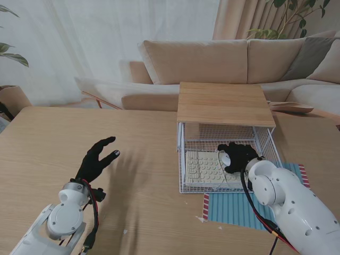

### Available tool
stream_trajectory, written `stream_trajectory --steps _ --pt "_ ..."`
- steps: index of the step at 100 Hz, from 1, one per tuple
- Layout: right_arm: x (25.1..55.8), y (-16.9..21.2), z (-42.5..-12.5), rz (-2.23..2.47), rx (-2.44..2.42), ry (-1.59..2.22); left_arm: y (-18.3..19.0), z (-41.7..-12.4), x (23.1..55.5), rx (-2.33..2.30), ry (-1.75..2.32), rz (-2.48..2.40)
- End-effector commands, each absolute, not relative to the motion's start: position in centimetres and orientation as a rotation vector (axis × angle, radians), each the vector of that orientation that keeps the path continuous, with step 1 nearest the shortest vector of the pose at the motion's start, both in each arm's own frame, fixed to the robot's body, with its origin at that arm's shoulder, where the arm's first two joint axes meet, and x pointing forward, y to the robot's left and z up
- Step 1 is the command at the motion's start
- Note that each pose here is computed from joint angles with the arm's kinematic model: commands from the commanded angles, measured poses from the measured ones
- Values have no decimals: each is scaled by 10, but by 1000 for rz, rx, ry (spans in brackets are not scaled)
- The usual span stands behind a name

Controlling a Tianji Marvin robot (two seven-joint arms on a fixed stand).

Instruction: Unroll the mouse pad and set up the keyboard and mouse from the tabletop organizer

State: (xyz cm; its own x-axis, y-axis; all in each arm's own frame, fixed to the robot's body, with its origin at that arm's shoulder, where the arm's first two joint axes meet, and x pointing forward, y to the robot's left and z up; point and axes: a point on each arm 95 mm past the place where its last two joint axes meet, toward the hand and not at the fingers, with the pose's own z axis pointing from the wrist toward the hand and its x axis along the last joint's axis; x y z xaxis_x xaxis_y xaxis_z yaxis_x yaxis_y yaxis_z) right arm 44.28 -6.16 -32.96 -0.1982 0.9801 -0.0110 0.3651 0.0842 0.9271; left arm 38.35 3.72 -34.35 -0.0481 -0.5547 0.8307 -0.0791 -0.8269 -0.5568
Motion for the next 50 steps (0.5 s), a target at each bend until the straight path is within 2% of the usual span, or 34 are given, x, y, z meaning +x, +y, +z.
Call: stream_trajectory --steps 1,50 --pt "432 -62 -349 1057 1409 1700 35 -345 383 -1905 686 -1937" --pt "434 -61 -359 1060 1442 1699 36 -345 383 -1904 687 -1933"
